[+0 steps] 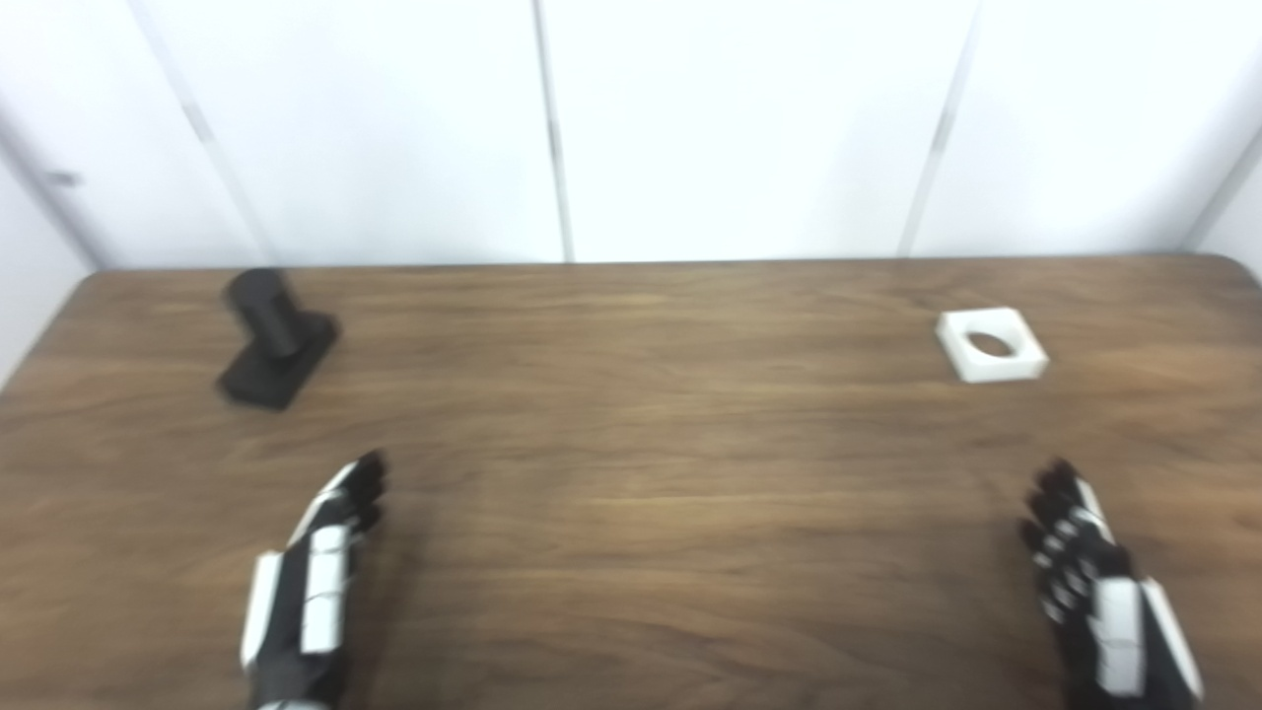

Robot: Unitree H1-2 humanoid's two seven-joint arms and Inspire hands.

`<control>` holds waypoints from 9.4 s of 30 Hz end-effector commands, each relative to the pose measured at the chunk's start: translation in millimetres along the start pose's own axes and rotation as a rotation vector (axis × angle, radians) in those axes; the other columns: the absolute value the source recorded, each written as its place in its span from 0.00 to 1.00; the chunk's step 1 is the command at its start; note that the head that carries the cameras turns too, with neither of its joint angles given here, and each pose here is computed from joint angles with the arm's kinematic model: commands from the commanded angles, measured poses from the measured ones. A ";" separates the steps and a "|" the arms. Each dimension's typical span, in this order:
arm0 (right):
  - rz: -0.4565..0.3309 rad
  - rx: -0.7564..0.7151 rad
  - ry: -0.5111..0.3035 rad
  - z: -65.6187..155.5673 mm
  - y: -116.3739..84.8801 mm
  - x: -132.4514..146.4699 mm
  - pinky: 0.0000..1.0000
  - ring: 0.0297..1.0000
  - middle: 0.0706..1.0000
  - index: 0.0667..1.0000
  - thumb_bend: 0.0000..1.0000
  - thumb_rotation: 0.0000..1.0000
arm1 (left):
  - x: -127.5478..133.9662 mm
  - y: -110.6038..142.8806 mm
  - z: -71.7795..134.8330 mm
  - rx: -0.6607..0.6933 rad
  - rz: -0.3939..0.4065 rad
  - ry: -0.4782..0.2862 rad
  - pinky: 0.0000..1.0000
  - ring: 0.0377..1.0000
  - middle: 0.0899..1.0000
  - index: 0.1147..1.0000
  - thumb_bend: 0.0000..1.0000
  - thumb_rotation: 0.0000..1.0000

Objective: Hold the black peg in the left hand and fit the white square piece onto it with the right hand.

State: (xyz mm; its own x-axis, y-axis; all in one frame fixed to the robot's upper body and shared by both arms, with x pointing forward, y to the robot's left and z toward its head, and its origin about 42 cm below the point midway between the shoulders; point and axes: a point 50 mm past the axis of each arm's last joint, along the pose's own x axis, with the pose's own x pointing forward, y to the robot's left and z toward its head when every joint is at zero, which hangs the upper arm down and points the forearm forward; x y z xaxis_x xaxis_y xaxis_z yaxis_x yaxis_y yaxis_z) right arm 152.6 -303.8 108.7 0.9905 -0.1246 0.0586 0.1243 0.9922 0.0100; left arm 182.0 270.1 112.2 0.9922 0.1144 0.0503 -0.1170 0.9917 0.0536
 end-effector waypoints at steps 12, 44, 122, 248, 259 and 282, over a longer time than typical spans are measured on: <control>0.024 0.017 -0.060 2.5 -19.1 10.7 1.00 1.00 0.96 0.93 0.73 0.97 | -2.5 -42.1 -6.4 -0.072 0.016 -0.025 0.92 0.90 0.89 0.85 0.58 0.88; 0.036 -0.016 -0.070 -5.0 -36.9 7.1 0.99 0.96 0.94 0.93 0.64 0.94 | 29.9 13.7 62.8 0.800 0.486 -0.127 0.77 0.85 0.85 0.80 0.81 0.35; 0.042 -0.034 -0.092 0.9 -23.3 -6.1 0.98 0.94 0.92 0.91 0.63 0.97 | 246.0 92.8 29.0 0.987 0.537 0.120 0.70 0.74 0.65 0.43 0.57 0.09; 0.046 -1.103 0.016 161.9 -53.4 239.8 0.84 0.90 0.89 0.81 0.86 0.13 | -13.7 -80.5 10.5 0.927 -0.562 -0.125 0.82 0.76 0.67 0.42 0.52 0.05; 0.122 -1.331 0.063 151.7 -47.0 291.5 0.91 0.92 0.90 0.80 0.86 0.14 | -16.5 -79.9 12.2 0.915 -0.558 -0.113 0.82 0.76 0.67 0.42 0.52 0.05; 0.218 -1.503 0.154 140.9 -33.9 318.4 0.97 0.95 0.90 0.73 0.85 0.13 | -15.8 -83.7 14.9 0.913 -0.534 -0.132 0.82 0.75 0.67 0.42 0.52 0.05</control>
State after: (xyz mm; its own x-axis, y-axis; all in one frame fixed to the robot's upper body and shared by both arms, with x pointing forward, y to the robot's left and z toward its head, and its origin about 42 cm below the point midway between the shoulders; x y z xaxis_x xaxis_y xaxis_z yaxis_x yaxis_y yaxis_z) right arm 444.8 -373.3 230.5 0.9610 -0.0783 -0.2652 -0.2542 0.1271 -0.9588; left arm 181.6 186.2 130.2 0.9268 -0.3739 -0.0337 0.2323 0.5007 0.8339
